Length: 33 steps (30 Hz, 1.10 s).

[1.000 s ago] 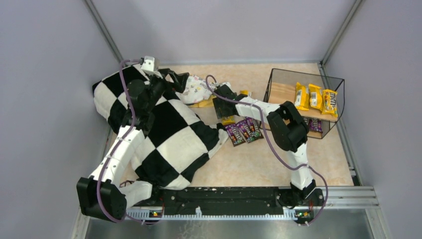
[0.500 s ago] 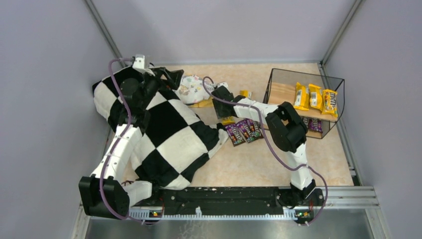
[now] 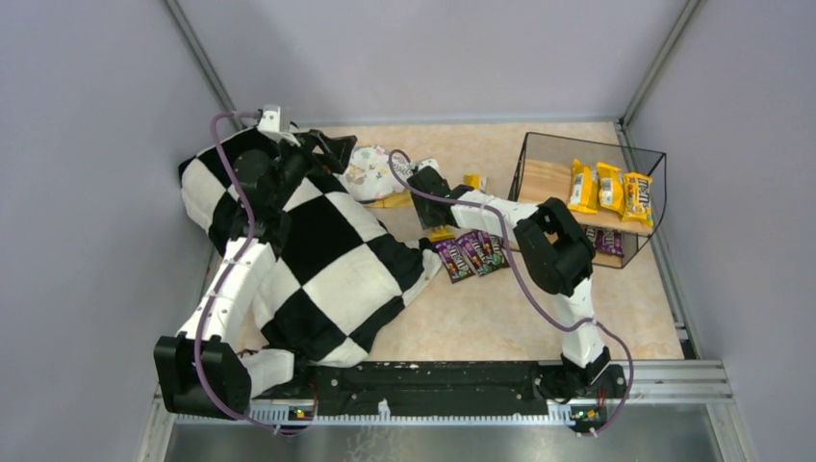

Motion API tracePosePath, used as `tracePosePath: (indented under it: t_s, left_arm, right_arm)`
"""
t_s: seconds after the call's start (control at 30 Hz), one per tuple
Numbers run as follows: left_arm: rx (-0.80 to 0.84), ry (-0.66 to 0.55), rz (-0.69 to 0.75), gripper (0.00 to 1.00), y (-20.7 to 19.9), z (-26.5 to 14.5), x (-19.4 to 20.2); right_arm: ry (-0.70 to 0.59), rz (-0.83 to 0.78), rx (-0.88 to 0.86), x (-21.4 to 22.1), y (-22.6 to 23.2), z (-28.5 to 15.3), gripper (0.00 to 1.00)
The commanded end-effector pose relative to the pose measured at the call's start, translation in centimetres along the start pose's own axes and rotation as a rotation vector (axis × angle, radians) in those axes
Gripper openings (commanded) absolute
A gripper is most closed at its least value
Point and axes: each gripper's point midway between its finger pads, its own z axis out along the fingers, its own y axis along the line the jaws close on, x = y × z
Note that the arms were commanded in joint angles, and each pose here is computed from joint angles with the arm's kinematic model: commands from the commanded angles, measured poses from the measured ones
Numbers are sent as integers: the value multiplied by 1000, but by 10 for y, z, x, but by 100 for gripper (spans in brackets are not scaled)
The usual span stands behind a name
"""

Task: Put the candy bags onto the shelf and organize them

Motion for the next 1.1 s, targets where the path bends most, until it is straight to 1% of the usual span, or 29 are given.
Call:
tracePosePath:
  t_s: [0.0,0.13,0.3,0.37,0.47,0.6,0.73,0.83,0.9,0.97,1.07]
  left_arm:
    - [26,-52,14,98,-4,2,-14]
    - [26,-53,13,99,-4,2,-15]
    - [25,-49,10,98,-3,2,-14]
    - [24,-49,7,98,-3,2,-13]
    - [25,-49,3,98,-3,3,-13]
    - [30,-45,-6,98,-4,3,-12]
    - [34,-43,-15,98,-5,3,-12]
    - [39,-43,-22,98,-7,3,-12]
    - [41,-38,-26,98,-7,4,-10]
    - [42,-34,-29,98,-8,5,-8]
    - [42,-27,-28,98,-8,6,-5]
  right_arm:
    - [-145,28,-1,-53,-6,-38,47]
    - [-181,42,-5,-66,-11,-56,46]
    - [-236,61,-23,-87,-19,-91,46]
    - [-269,72,-43,-98,-23,-114,46]
    - [-338,78,-70,-117,-34,-159,43]
    - [-455,94,-60,-139,-65,-236,42]
    - [-540,116,59,-138,-113,-296,42]
    - [-578,126,223,-128,-157,-325,42]
    - [-576,136,338,-117,-187,-332,42]
    - [-560,165,417,-106,-213,-333,41]
    - [-519,206,488,-92,-243,-324,41]
